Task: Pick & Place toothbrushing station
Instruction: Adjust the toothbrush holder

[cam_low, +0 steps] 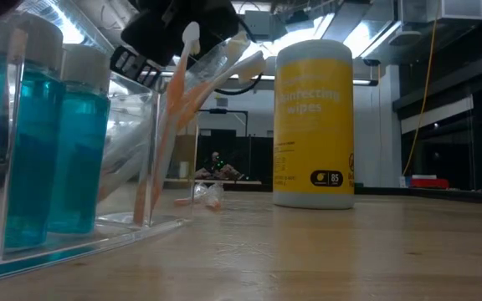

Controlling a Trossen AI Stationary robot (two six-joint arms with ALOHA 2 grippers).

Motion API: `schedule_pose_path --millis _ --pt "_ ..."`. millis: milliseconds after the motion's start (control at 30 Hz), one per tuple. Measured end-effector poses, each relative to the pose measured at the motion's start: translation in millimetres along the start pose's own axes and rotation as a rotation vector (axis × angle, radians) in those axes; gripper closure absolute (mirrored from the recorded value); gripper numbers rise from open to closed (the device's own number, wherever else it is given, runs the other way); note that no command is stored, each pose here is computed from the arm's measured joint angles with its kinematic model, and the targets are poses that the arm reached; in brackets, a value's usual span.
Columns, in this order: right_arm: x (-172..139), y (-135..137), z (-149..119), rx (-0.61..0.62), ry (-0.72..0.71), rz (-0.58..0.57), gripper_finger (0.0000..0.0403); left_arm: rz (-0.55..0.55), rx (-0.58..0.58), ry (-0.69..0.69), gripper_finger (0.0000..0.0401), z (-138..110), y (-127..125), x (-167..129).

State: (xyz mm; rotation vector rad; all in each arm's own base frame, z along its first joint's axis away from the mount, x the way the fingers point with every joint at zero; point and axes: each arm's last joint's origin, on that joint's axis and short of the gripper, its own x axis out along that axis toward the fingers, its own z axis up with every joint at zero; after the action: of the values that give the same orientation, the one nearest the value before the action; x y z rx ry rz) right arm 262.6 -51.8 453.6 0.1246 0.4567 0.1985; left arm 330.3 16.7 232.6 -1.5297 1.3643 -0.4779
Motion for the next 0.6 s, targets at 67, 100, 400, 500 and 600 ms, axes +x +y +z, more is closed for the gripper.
schedule_pose_path --millis 67,100,400,500,600 --pt "0 0 -2 0.008 0.018 -0.002 0.0302 0.001 0.030 -0.014 0.0232 -2 -1 -4" --pt "0 0 -3 0.012 0.028 -0.010 0.0302 0.009 0.045 -0.025 0.0232 -2 0 -5" --pt "-2 -2 -18 0.049 0.183 -0.099 0.0302 0.481 0.138 -0.162 0.0233 -27 24 -9" --pt "-4 -1 -20 0.063 0.198 -0.108 0.0302 0.646 0.191 -0.209 0.0233 -35 25 -5" --pt "-7 0 -20 0.088 0.201 -0.124 0.0302 0.771 0.238 -0.258 0.0234 -40 24 3"
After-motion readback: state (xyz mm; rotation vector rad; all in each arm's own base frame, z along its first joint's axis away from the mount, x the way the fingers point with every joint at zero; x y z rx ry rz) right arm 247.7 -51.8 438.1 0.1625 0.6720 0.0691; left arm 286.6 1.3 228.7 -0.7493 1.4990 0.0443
